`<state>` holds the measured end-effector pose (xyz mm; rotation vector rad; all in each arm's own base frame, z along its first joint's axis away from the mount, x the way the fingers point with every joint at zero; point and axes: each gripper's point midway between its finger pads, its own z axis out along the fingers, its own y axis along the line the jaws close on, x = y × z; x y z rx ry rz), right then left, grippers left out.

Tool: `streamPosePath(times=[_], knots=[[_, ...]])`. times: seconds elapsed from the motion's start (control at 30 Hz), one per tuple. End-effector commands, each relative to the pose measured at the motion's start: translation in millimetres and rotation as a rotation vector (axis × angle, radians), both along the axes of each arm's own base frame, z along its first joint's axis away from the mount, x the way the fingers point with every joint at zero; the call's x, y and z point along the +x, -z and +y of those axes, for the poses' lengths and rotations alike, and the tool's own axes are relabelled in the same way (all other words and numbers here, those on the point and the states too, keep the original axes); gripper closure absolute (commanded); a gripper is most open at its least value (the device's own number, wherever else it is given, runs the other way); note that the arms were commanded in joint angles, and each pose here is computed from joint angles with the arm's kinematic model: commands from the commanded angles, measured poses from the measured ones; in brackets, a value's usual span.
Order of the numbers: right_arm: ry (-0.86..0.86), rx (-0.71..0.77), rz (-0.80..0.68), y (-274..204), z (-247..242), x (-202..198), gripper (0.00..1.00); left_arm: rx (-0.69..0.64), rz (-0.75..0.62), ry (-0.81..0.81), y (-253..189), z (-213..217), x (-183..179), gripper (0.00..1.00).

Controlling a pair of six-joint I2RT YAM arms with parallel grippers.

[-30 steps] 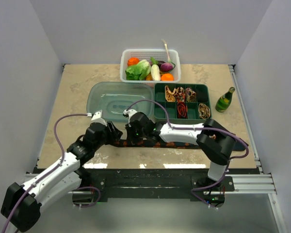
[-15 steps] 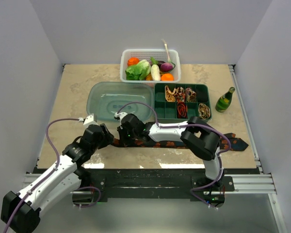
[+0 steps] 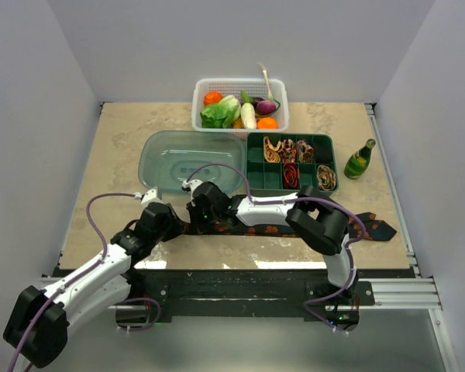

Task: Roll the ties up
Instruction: Roll the tie at the center of the board.

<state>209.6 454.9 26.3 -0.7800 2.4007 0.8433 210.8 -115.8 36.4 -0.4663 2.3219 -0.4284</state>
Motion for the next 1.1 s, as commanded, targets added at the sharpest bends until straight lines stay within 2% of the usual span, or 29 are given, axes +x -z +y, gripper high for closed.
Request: streamPosePath(times=[0.0, 0.03, 0.17, 0.23, 0.37, 0.67, 1.07], knots=[[-0.005, 0.010, -0.007, -0.2, 6.9, 2.2, 1.00, -0.042, -0.090, -0.019, -14.0, -4.9, 16.4, 0.63], [-0.006, 0.013, -0.007, -1.2, 7.4, 2.2, 1.00, -0.045, -0.095, -0.017, -15.3, -5.6, 16.9, 0.65], [-0.003, 0.030, -0.018, -10.3, 9.6, 4.0, 1.00, -0.044, -0.124, -0.009, -21.8, -6.8, 21.9, 0.93], [0.011, 0.022, -0.036, -13.7, 9.4, 8.6, 1.00, -0.033, -0.125, 0.007, -22.5, -8.1, 23.0, 0.99], [0.013, 0.017, -0.055, -12.5, 13.4, 15.1, 1.00, -0.038, -0.136, 0.054, -28.9, -16.6, 26.3, 1.00], [0.020, 0.036, 0.000, 5.9, 14.4, 6.1, 1.00, -0.163, -0.240, 0.146, -59.7, -43.6, 33.1, 1.00], [0.130, 0.263, 0.155, 5.9, 9.6, -5.5, 1.00, -0.254, -0.297, 0.218, -72.6, -64.7, 28.7, 1.00]])
